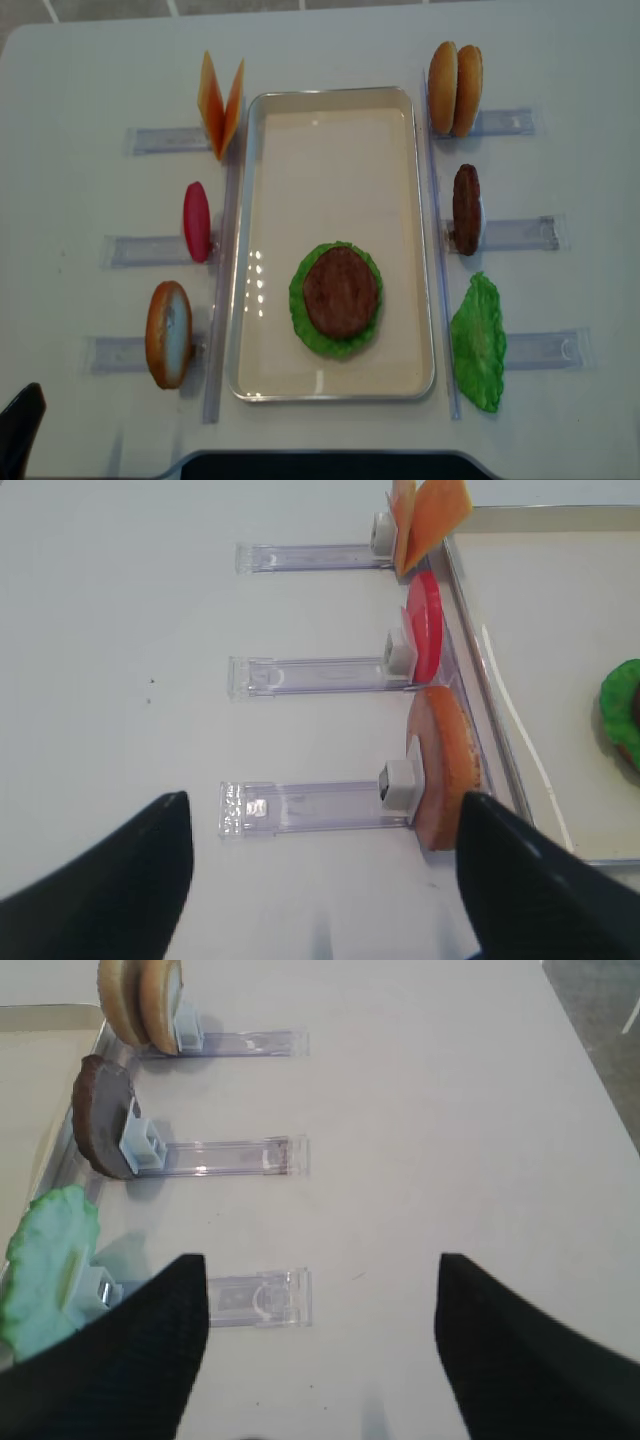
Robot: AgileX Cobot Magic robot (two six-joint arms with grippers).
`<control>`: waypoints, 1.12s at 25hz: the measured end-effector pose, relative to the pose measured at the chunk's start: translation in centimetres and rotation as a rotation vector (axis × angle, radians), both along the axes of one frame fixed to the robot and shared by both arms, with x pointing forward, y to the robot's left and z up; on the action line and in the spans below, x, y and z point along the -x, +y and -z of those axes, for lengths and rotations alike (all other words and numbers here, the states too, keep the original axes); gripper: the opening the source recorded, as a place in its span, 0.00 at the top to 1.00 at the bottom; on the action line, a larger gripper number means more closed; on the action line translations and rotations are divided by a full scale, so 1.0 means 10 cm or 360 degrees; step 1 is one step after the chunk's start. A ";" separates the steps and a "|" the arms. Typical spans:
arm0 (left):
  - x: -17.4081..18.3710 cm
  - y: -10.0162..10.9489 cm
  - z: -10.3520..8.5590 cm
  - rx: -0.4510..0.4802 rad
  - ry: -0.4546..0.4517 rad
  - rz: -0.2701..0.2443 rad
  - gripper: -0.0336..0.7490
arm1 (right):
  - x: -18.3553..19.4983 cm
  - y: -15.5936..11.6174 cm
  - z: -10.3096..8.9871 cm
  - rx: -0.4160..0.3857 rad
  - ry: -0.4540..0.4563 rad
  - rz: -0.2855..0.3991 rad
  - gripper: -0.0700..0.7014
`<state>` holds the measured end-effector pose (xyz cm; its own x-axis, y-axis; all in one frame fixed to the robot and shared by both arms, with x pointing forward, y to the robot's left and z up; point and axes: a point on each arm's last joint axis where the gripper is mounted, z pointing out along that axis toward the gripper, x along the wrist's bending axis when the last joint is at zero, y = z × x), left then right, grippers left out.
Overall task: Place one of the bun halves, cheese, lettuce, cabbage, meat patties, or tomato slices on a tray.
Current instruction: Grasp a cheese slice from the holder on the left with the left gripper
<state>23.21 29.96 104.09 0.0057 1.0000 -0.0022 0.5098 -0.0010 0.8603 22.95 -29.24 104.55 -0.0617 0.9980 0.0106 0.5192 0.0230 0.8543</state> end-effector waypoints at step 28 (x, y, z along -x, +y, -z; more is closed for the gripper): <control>-0.11 0.01 -0.14 0.0001 0.0118 -0.0012 0.26 | 0.00 0.00 0.00 0.0000 -0.0001 0.0000 0.28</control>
